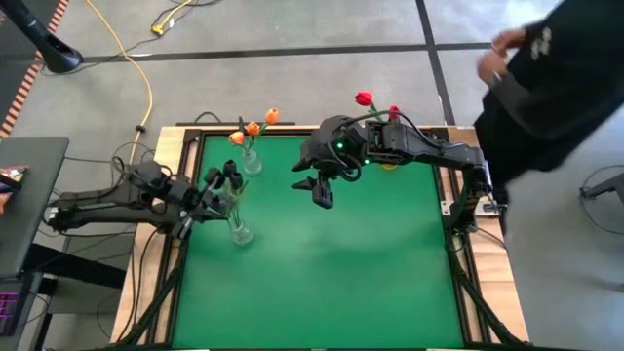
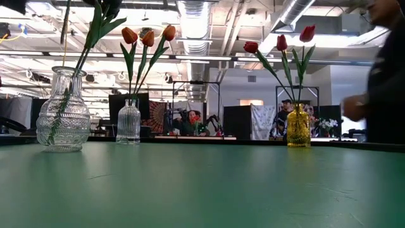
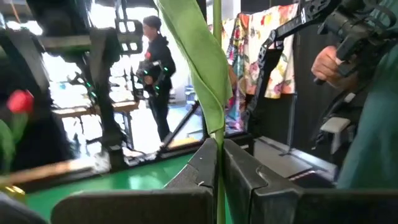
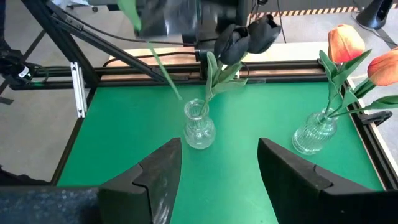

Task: Sort flowers into vase by color
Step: Put the black flower into the bottom transparent vase

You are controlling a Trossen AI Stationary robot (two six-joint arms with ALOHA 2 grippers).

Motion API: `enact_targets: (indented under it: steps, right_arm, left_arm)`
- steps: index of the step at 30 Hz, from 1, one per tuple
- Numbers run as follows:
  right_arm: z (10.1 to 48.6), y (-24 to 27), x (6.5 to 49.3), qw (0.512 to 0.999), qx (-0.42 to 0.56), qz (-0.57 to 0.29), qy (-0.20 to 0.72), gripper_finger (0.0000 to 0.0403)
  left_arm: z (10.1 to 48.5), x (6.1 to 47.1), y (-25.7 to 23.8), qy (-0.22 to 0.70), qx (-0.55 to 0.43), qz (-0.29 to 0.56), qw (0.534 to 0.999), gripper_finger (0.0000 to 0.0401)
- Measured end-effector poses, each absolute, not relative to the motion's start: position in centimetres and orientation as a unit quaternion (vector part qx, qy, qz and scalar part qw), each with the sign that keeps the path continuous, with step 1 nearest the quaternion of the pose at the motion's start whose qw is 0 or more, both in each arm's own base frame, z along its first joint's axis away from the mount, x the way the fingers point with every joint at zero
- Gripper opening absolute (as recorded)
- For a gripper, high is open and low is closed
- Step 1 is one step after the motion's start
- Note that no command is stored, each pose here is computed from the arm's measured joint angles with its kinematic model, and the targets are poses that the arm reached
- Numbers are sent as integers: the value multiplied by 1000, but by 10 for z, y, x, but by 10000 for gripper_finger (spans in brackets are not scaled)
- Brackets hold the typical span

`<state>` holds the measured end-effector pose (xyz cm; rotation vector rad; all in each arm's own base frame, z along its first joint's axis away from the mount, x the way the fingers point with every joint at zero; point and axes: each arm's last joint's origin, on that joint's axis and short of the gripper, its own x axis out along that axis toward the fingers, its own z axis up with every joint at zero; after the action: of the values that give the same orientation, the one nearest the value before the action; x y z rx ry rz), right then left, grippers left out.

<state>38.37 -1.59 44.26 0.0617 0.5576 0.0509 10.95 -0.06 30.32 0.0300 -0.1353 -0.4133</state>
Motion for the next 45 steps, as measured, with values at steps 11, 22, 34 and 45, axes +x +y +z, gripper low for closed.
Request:
enact_targets:
  steps: [11, 22, 34, 45]
  right_arm:
    - [443, -21, 383, 960, 47, 15, 276, 238]
    - [442, -21, 383, 960, 50, 14, 276, 238]
    - [443, -21, 383, 959, 61, 11, 276, 238]
    - [443, -22, 383, 959, 63, 9, 274, 238]
  left_arm:
    - [284, 113, 0, -41, -12, -214, 976, 0]
    - [278, 114, 2, -23, 35, -167, 985, 0]
    - [258, 116, 3, -7, 31, -161, 987, 0]
    - [206, 113, 3, -20, -48, -151, 987, 0]
